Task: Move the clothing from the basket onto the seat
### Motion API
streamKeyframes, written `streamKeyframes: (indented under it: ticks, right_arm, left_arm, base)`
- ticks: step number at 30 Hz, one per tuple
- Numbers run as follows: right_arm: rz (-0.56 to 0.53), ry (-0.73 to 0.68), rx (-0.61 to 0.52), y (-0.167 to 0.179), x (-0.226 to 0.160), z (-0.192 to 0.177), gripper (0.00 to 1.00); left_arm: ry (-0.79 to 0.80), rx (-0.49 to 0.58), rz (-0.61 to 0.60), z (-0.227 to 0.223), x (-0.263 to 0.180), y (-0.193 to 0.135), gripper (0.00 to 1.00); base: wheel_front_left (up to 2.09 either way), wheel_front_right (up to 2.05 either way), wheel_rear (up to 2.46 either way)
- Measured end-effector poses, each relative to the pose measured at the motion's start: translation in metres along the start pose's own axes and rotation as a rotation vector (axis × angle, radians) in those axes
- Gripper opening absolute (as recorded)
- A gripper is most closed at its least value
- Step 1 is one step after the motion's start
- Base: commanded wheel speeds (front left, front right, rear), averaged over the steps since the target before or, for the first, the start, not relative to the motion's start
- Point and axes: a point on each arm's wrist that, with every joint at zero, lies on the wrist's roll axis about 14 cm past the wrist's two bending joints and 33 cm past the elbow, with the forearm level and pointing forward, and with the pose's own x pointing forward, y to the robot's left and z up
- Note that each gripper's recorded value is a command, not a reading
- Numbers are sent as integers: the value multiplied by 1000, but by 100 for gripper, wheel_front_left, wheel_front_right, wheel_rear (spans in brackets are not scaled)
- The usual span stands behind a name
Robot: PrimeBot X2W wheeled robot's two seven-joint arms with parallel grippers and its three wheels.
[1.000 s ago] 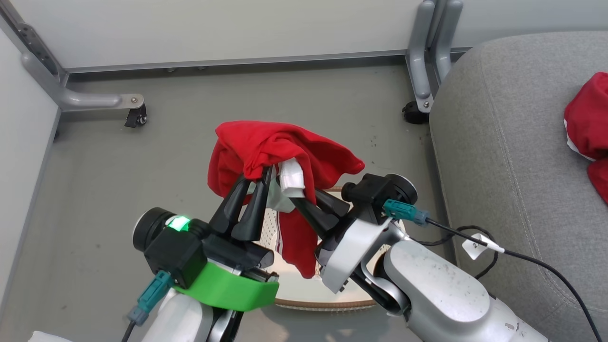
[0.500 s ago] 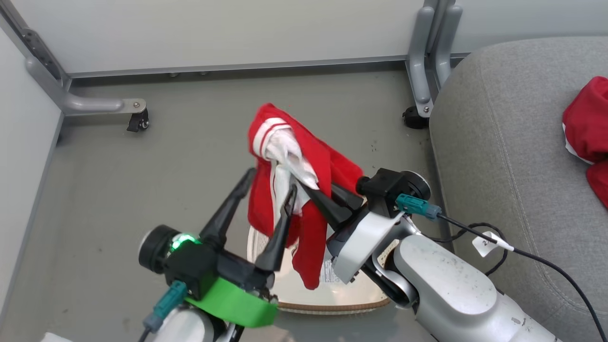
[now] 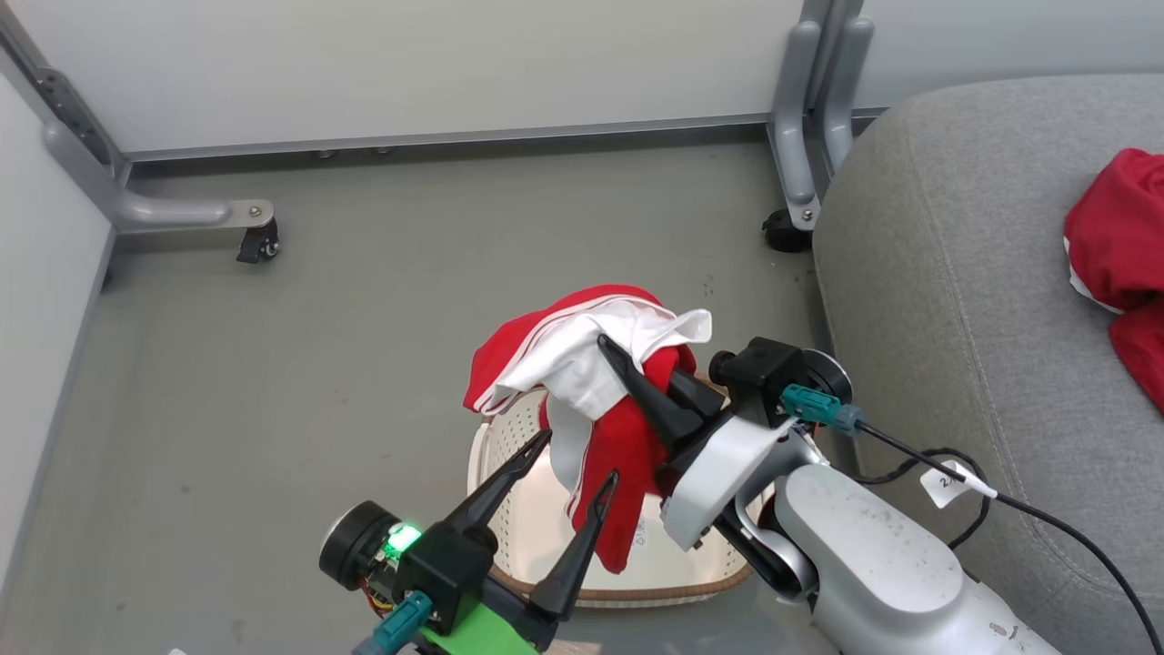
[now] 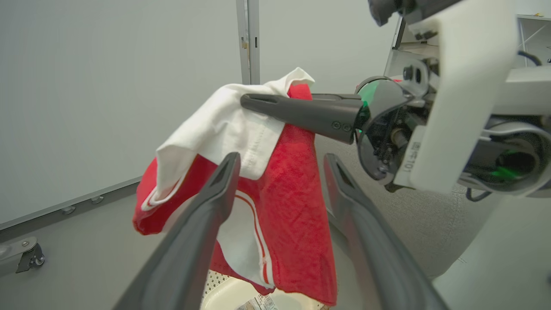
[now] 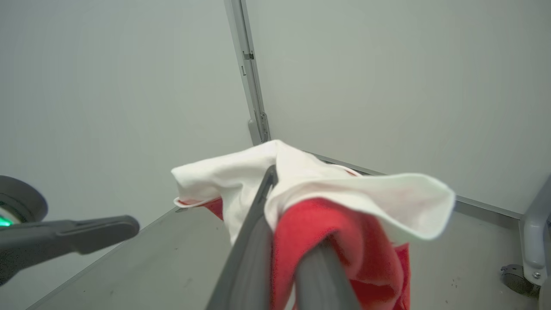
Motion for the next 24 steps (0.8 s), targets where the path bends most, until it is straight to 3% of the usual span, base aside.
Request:
streamKeyframes:
  ticks: [12, 24]
  right_arm:
    - [-119, 4, 4, -33, -24, -3, 0]
    - [-350, -21, -1, -93, -77, 3, 0]
  left_arm:
    - [47, -24, -102, -17, 15, -22, 100]
    - [93, -24, -275, -30, 50, -52, 100]
  base:
    - [0, 0, 0]
    - [0, 0, 0]
